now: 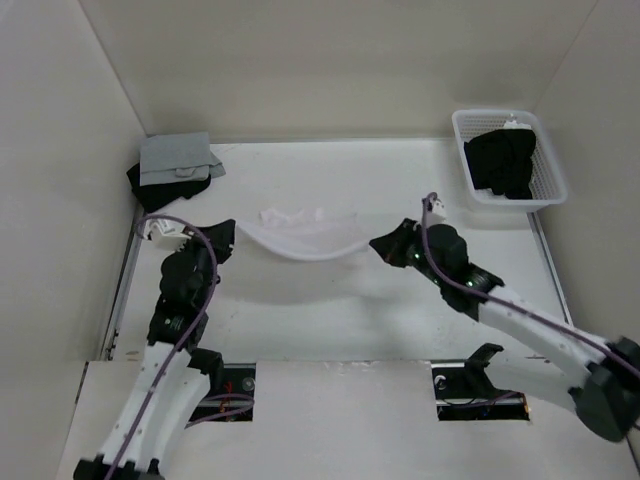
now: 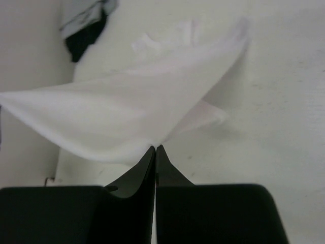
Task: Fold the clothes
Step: Fold the tank top
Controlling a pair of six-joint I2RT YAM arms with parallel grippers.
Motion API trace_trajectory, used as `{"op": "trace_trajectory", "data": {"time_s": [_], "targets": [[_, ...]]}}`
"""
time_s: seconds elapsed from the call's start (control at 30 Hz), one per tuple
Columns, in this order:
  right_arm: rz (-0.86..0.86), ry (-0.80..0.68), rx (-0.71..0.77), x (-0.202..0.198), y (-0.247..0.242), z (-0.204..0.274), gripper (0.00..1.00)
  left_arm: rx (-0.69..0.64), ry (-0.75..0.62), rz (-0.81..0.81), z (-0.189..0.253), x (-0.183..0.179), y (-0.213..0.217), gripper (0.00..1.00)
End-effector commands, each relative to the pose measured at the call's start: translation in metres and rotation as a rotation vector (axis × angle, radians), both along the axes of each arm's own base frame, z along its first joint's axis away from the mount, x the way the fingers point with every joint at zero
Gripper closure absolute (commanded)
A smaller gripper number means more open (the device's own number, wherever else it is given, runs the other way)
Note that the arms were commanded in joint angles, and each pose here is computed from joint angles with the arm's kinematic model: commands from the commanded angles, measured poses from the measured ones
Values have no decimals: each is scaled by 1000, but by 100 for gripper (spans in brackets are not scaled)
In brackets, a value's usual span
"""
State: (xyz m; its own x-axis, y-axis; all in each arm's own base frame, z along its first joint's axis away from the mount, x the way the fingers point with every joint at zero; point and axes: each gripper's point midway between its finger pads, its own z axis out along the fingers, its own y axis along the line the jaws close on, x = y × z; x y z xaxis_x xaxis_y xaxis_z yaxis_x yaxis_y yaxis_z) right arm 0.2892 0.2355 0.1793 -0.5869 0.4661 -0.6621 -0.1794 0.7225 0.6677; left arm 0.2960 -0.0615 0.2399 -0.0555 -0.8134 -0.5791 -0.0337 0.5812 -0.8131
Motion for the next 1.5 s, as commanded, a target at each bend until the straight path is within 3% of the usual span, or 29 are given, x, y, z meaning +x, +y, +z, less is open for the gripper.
{"op": "trace_trajectory", "data": {"time_s": [0.0, 0.2, 0.4, 0.63, 0.77, 0.97, 1.07, 1.2, 1.47], "targets": [[-18, -95, -44, -50, -21, 42, 98, 56, -30, -36, 40, -43, 0, 100], [7, -209, 50, -127, -49, 134, 98, 29, -141, -66, 104, -101, 6, 100], [33, -229, 1, -148, -44, 151, 97, 8, -145, -88, 111, -110, 4, 100], [-12, -173, -82, -74, -27, 86, 98, 49, 61, -85, 14, -40, -16, 100], [-88, -87, -53, 9, -43, 39, 98, 75, 132, -43, -27, 19, -21, 100], [-106, 4, -77, 115, -36, 7, 99, 37, 200, -28, -60, 123, -34, 100], [-118, 24, -75, 146, -38, 5, 99, 4, 204, -41, -58, 155, -37, 100], [-120, 23, -87, 148, -42, 7, 99, 6, 178, -43, -45, 156, -39, 99], [-132, 31, -72, 89, -52, -15, 98, -17, 198, -51, -68, 89, -30, 98]]}}
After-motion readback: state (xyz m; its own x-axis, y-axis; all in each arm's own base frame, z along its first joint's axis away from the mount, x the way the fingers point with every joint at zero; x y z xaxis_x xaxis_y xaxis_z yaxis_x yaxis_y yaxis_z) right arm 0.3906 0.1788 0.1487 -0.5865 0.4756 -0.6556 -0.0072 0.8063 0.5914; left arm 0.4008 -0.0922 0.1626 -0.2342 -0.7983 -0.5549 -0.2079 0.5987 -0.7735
